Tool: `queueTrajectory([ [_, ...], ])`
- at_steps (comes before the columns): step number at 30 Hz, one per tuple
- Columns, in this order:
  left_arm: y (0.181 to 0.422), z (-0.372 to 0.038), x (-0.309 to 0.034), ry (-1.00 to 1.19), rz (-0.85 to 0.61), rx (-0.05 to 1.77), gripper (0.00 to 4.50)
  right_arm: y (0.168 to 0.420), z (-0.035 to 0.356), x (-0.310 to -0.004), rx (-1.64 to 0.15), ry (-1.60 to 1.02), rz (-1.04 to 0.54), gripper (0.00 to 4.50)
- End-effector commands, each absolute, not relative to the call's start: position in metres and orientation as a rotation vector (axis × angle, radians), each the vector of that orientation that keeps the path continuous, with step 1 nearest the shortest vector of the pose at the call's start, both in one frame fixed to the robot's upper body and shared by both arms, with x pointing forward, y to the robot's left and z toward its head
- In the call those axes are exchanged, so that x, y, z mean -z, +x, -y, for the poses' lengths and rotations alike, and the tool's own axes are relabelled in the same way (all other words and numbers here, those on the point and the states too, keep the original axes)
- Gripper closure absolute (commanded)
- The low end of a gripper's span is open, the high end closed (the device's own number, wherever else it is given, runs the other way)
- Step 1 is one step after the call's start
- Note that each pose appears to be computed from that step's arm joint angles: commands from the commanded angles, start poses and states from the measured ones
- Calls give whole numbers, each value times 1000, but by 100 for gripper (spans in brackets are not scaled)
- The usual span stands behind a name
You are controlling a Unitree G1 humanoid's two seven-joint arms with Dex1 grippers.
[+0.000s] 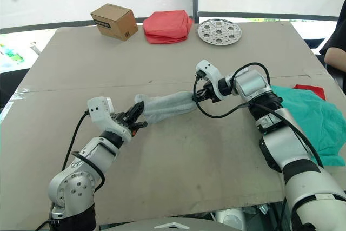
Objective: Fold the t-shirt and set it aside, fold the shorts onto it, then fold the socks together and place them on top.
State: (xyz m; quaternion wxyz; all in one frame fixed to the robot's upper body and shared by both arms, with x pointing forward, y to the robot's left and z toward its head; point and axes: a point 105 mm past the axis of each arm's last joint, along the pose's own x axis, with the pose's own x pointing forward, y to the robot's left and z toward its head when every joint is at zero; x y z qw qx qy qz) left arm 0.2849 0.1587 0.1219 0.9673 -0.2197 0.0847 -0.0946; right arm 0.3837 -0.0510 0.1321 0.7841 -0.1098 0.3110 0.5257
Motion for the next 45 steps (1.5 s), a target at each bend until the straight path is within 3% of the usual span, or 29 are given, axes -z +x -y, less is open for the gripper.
queueTrajectory([
  [1, 286, -153, -120, -428, -185, 208, 450, 395, 60, -149, -1104, -256, -622, 441],
  [8, 291, -148, -108, -477, -230, 210, 450, 400, 65, -141, -1084, -260, -652, 441],
  [9, 291, -150, -107, -484, -223, 207, 371, 402, 67, -137, -1072, -264, -659, 450],
  [10, 291, -151, -107, -488, -217, 205, 348, 403, 68, -135, -1063, -268, -663, 379],
  [12, 288, -156, -110, -502, -200, 194, 254, 401, 72, -131, -1068, -259, -676, 297],
  [13, 284, -157, -113, -524, -192, 199, 186, 402, 75, -131, -1064, -261, -671, 230],
  [15, 271, -160, -121, -569, -174, 239, 102, 402, 77, -137, -1052, -228, -637, 146],
  [16, 264, -162, -124, -576, -167, 262, 64, 401, 78, -142, -1054, -211, -618, 142],
  [20, 247, -179, -126, -522, -193, 315, 64, 401, 83, -162, -1014, -251, -472, 142],
  [24, 264, -177, -137, -357, -218, 477, 64, 388, 73, -177, -1038, -257, -312, 142],
  [26, 277, -174, -145, -311, -223, 553, 64, 381, 69, -171, -1047, -265, -300, 142],
  [28, 286, -167, -145, -244, -280, 641, 114, 377, 68, -160, -1042, -297, -318, 142],
  [36, 321, -169, -134, -27, -554, 836, 114, 371, 66, -155, -1053, -378, -315, 142],
  [41, 336, -168, -121, 39, -603, 869, 114, 369, 63, -145, -1050, -413, -321, 142],
  [45, 340, -160, -112, 65, -605, 892, 292, 362, 53, -149, -1111, -422, -247, 142],
])
